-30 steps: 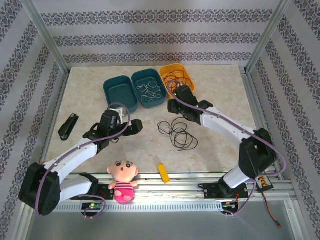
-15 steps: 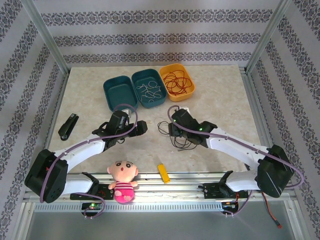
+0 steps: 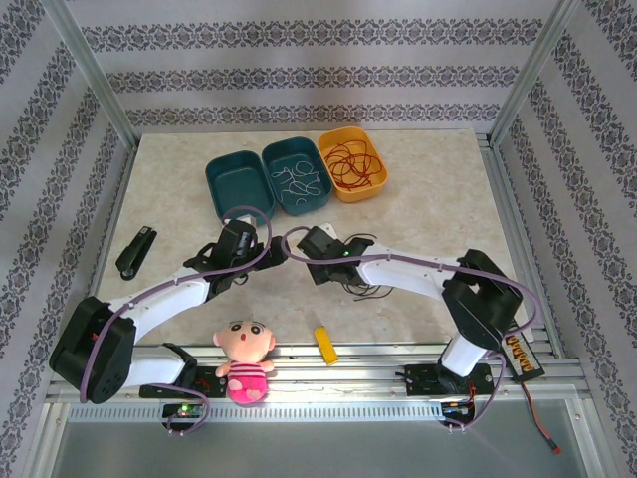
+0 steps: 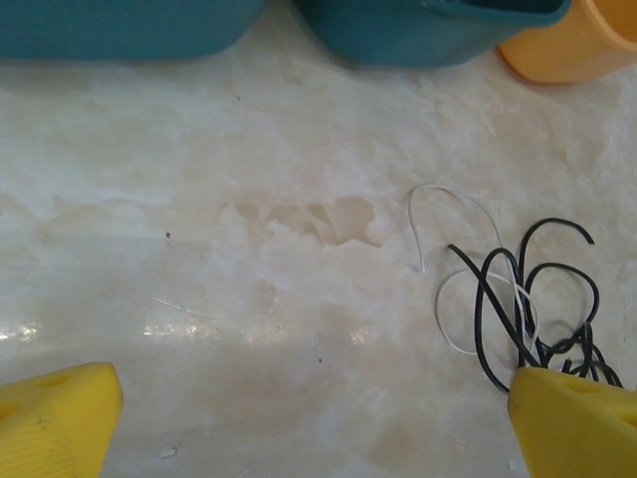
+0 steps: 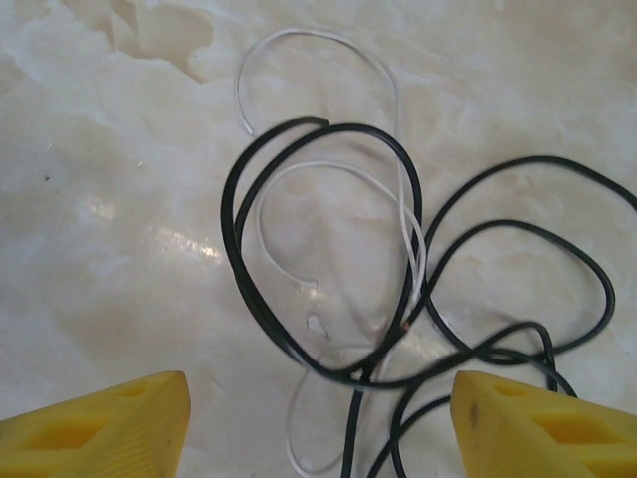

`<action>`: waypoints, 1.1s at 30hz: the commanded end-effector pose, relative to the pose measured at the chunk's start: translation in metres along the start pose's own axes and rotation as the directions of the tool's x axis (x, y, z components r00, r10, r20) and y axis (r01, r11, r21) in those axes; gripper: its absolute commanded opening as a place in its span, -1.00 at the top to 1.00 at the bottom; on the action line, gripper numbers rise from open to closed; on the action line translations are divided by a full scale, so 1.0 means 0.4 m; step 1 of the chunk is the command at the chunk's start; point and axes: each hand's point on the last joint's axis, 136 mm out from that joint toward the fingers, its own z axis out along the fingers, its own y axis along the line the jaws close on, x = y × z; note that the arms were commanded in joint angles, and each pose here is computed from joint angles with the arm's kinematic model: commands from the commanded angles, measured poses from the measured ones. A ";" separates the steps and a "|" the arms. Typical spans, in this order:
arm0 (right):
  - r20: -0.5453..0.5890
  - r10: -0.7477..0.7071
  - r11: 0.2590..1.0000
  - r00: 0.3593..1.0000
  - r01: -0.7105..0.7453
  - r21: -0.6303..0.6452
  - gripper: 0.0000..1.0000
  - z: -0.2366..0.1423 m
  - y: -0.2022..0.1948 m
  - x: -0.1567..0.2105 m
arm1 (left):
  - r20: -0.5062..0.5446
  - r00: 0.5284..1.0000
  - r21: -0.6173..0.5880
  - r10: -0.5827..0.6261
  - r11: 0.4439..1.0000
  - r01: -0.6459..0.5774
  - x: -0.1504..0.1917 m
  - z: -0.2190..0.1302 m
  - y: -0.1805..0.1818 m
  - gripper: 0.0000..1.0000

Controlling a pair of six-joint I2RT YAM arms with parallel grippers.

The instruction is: Untangle the cables

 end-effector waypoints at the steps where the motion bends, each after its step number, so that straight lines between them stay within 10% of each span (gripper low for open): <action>1: -0.025 -0.064 0.997 0.998 0.065 0.040 -0.44 0.026 0.002 -0.006 | 0.019 1.000 -0.033 -0.008 0.999 0.008 0.006 -0.009 0.017 -0.99; 10: -0.077 -0.036 0.993 0.996 0.045 0.112 -0.29 0.105 -0.026 0.014 | 0.014 1.000 -0.062 -0.009 0.998 0.010 0.013 -0.007 0.034 -0.99; 21: 0.099 0.083 0.980 0.992 -0.099 0.171 1.00 0.012 -0.101 -0.068 | -0.019 0.999 -0.006 0.030 1.000 -0.030 0.011 0.006 -0.004 -0.99; 33: 0.249 0.174 0.977 0.953 -0.199 0.080 1.00 -0.139 -0.157 -0.109 | -0.059 0.985 0.144 0.163 0.978 -0.153 0.025 0.051 -0.128 -0.86</action>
